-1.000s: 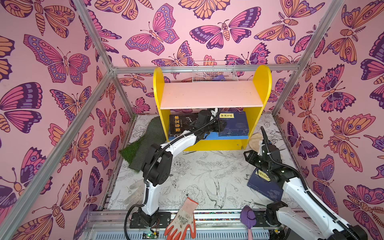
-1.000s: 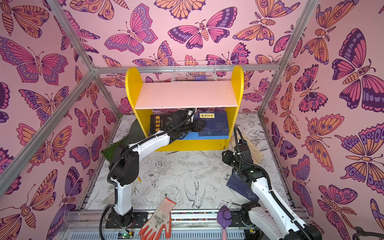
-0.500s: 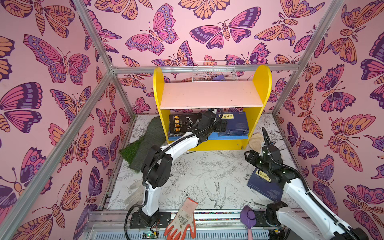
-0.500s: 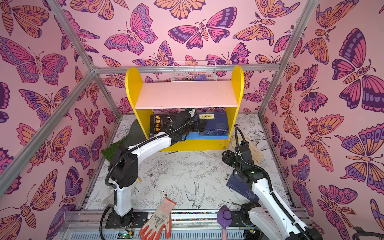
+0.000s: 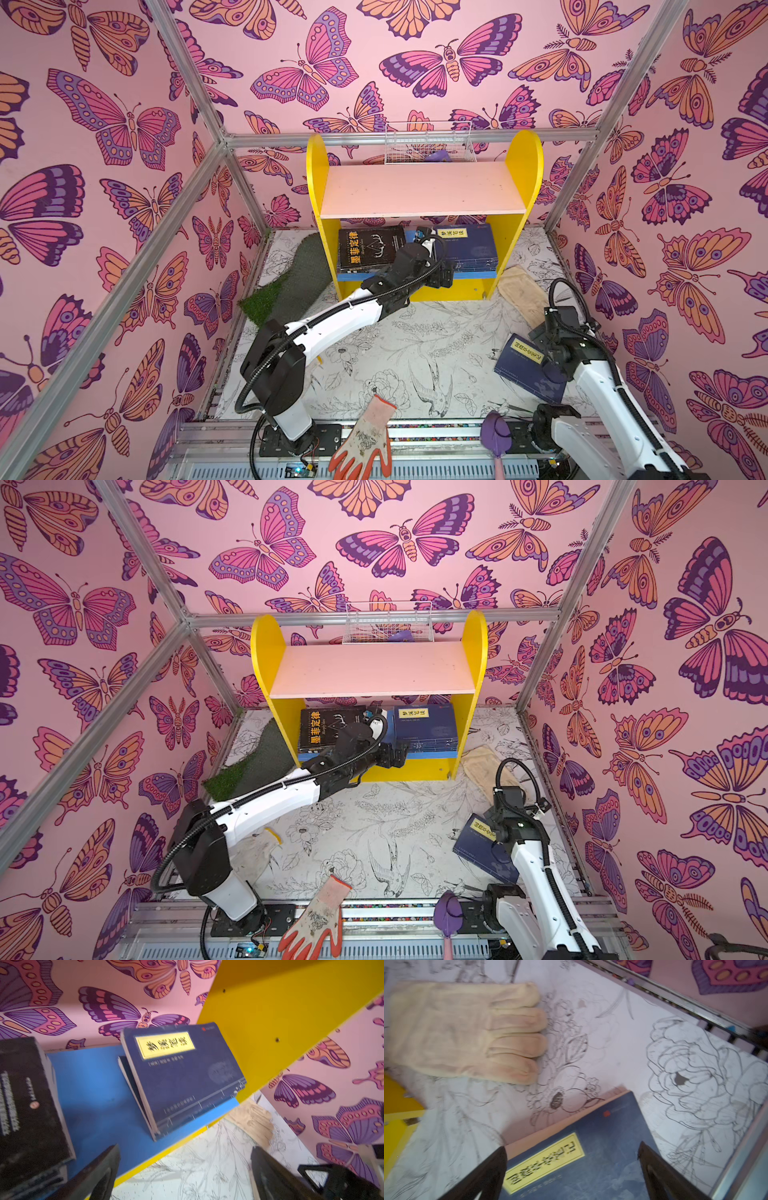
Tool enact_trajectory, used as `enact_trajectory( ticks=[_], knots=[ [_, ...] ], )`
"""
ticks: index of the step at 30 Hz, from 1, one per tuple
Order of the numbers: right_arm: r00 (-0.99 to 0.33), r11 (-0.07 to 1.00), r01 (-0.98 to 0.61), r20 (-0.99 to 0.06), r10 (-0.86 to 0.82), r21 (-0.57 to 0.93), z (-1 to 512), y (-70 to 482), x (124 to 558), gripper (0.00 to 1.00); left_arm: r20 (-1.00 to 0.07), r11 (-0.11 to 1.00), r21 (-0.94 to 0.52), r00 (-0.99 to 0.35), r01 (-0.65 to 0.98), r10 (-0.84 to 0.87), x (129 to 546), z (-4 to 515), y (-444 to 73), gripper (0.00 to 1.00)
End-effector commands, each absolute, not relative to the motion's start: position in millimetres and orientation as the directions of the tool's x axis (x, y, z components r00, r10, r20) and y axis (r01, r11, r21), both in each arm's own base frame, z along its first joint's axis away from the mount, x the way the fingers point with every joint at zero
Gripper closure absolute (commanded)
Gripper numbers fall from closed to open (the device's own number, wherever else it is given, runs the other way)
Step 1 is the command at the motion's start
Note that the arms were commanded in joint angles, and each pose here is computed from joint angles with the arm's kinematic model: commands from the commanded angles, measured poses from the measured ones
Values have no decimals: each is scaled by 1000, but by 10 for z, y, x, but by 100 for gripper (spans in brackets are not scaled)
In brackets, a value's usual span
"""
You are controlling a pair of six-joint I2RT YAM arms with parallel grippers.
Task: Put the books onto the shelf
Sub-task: 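Open the left gripper and move both grippers to the last dark blue book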
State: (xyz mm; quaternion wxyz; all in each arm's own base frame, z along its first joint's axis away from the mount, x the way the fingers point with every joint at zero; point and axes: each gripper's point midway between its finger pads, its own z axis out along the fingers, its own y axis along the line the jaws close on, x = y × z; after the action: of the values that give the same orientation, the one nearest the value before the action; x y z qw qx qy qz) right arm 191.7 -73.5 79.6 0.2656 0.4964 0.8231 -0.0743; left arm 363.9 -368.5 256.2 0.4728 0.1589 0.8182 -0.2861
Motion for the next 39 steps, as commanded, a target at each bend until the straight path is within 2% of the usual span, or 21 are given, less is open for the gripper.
enact_trajectory(
  ticks=[1,7,13,15,18,20,27,28,31,35,39],
  knots=[
    [-340,413,909,-473,813,56,537,-814,1613,1,-828,716,-317,-550,623,112,3300,2240,-3769,0],
    [-303,358,932,-415,858,58,352,-808,1495,1,-734,570,-414,-631,710,253,2825,1776,-3869,0],
    [-241,287,952,-318,917,109,109,-722,1482,1,-661,607,-427,-689,671,297,2811,1331,-3849,0],
    [-246,295,947,-304,921,128,63,-707,1533,1,-653,618,-420,-695,664,302,2841,1264,-3856,0],
    [-315,378,907,-296,902,186,87,-655,1745,1,-648,612,-423,-695,668,311,2865,1210,-3908,0],
    [-410,482,841,-292,864,247,137,-566,1981,0,-641,609,-426,-698,669,318,2892,1161,-3951,0],
    [-699,730,633,-214,682,258,265,-274,2372,7,-587,590,-473,-734,654,343,2965,883,-4161,5],
    [-725,751,610,-206,657,253,274,-225,2392,13,-580,588,-479,-738,651,345,2969,848,-4191,7],
    [-776,787,533,-190,601,311,274,65,2514,21,-558,598,-486,-753,637,349,2986,726,-4228,9],
    [-870,857,374,-186,456,354,281,600,2649,22,-529,619,-481,-769,621,360,2960,561,-4191,10],
    [-909,878,268,-196,366,396,312,967,2728,21,-505,649,-459,-779,607,371,2941,387,-4100,13]
  ],
)
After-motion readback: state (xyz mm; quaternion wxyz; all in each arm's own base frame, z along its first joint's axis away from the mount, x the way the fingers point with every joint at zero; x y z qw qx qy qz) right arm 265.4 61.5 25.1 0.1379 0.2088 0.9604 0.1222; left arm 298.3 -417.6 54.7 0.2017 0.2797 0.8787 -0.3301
